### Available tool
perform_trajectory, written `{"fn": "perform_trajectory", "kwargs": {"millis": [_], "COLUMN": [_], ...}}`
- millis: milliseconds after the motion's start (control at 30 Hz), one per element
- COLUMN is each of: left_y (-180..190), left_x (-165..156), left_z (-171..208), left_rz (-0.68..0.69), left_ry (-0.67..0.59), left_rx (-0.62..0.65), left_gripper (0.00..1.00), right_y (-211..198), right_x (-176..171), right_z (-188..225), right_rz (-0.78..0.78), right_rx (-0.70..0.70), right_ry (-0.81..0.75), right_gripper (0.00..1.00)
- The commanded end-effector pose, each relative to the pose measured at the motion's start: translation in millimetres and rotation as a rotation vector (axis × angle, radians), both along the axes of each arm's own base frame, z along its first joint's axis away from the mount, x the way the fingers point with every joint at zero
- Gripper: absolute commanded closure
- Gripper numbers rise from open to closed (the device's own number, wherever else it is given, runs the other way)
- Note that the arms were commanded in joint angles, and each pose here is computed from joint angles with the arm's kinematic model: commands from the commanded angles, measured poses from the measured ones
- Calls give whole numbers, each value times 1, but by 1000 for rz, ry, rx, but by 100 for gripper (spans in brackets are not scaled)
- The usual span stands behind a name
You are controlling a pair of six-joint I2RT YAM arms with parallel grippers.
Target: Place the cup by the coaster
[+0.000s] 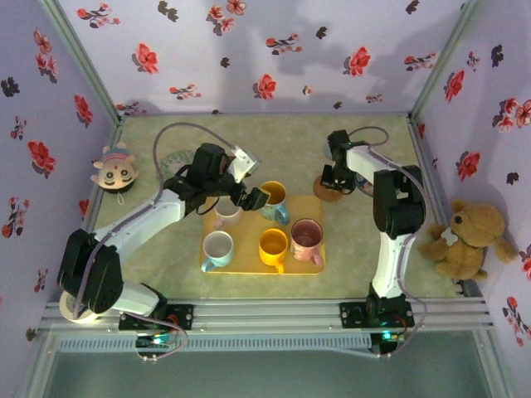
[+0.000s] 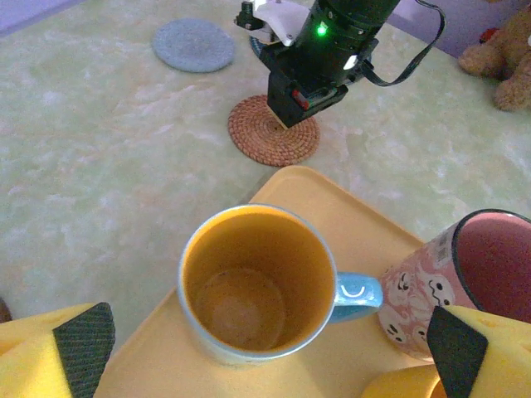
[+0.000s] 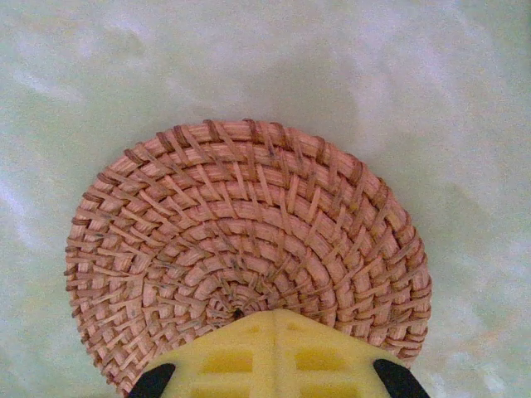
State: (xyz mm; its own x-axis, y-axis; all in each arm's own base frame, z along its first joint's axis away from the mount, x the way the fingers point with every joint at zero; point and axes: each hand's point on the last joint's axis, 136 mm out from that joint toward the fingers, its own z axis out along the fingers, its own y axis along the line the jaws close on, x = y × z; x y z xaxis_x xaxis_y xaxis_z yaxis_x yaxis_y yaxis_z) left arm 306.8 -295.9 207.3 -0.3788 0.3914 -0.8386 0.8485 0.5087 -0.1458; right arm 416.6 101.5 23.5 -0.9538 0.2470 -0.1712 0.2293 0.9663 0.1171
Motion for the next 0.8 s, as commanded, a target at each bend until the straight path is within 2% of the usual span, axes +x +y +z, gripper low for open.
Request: {"fn": "perform_trajectory", "kwargs": {"millis": [0, 767], "left_y": [6, 52], "left_x": [3, 8], "left_z": [11, 2], "left_rz": [-7, 81], "left_ry": [-20, -19], "left_rx": [-9, 23], "left_gripper": [0, 0], "right_y": [16, 119], "right_x": [5, 47], "right_z": [-6, -13], "right_rz": [47, 207], "right_rx": [17, 104], "right_ry": [19, -1], "right_gripper": [100, 100]}}
